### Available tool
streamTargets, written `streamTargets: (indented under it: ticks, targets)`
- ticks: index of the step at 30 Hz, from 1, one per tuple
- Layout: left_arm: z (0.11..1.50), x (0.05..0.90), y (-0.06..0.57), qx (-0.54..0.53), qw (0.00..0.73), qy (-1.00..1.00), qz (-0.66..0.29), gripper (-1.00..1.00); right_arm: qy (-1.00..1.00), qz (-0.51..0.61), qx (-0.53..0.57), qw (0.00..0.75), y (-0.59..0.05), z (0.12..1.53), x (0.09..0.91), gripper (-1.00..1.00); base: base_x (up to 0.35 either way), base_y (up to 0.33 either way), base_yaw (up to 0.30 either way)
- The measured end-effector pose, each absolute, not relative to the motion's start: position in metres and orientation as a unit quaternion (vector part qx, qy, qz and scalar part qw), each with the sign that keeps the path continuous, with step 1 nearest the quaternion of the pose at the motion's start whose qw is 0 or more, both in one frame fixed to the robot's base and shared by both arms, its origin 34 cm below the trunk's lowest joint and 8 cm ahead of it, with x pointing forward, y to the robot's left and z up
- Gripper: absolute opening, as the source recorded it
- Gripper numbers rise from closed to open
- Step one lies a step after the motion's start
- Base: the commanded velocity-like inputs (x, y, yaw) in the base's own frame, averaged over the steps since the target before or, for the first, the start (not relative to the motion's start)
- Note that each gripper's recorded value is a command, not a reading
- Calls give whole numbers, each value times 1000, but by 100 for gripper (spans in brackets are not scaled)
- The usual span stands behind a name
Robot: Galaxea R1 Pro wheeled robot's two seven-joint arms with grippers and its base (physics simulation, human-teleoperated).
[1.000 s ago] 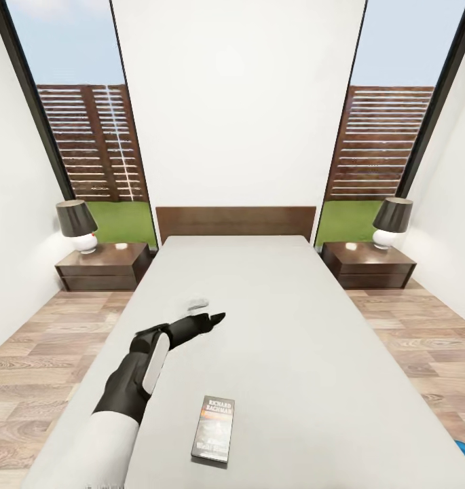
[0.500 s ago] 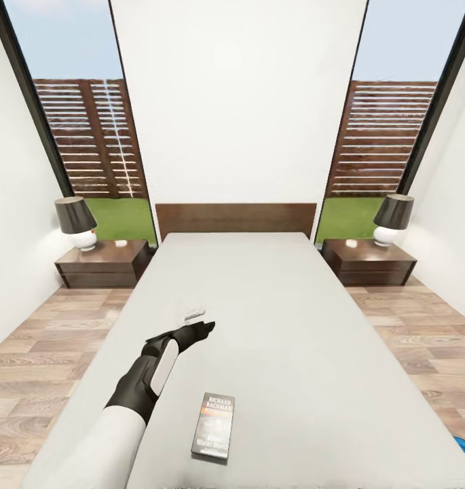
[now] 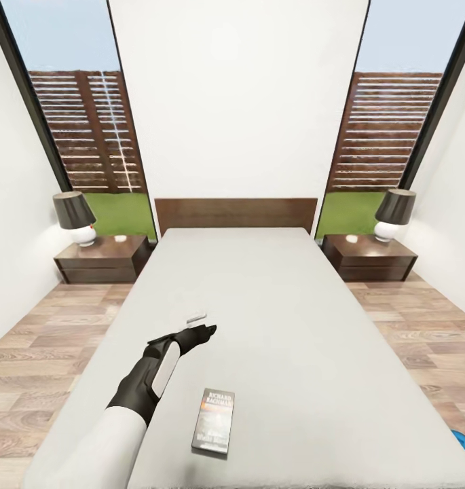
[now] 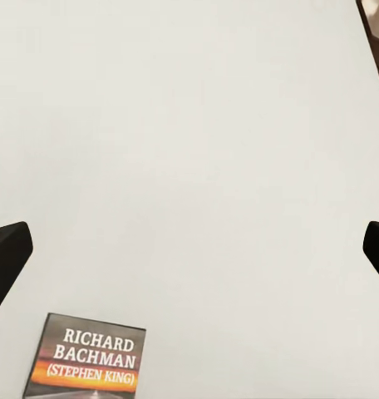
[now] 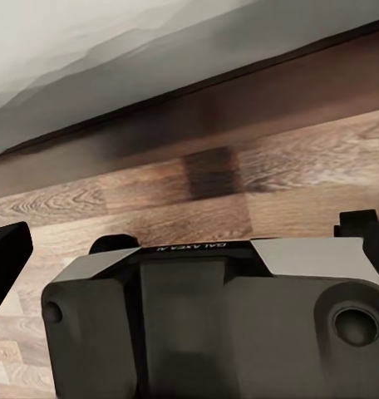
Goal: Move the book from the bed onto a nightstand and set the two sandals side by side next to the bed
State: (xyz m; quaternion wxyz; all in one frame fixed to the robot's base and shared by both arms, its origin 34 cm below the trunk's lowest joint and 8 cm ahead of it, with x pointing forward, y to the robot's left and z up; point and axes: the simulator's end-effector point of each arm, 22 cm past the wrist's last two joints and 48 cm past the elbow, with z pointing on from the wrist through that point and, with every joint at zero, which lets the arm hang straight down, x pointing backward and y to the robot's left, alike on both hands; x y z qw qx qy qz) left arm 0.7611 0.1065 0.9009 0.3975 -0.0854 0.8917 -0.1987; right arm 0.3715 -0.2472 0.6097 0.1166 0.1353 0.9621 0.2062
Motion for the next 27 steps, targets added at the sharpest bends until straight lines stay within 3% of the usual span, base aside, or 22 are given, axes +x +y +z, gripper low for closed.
streamTargets:
  ticks: [12,17,27]
  targets:
    - [894,743,46,19,387,899,-204,100,963,205,137,108,-247,605,365,100,0,0,0]
    - [898,736,21,45,381,888,-253,100,964,204,138,104,-247,603,362,100,0,0,0]
    - [892,733,15,51,376,886,-266,100,964,203,140,96,-247,600,356,100,0,0,0]
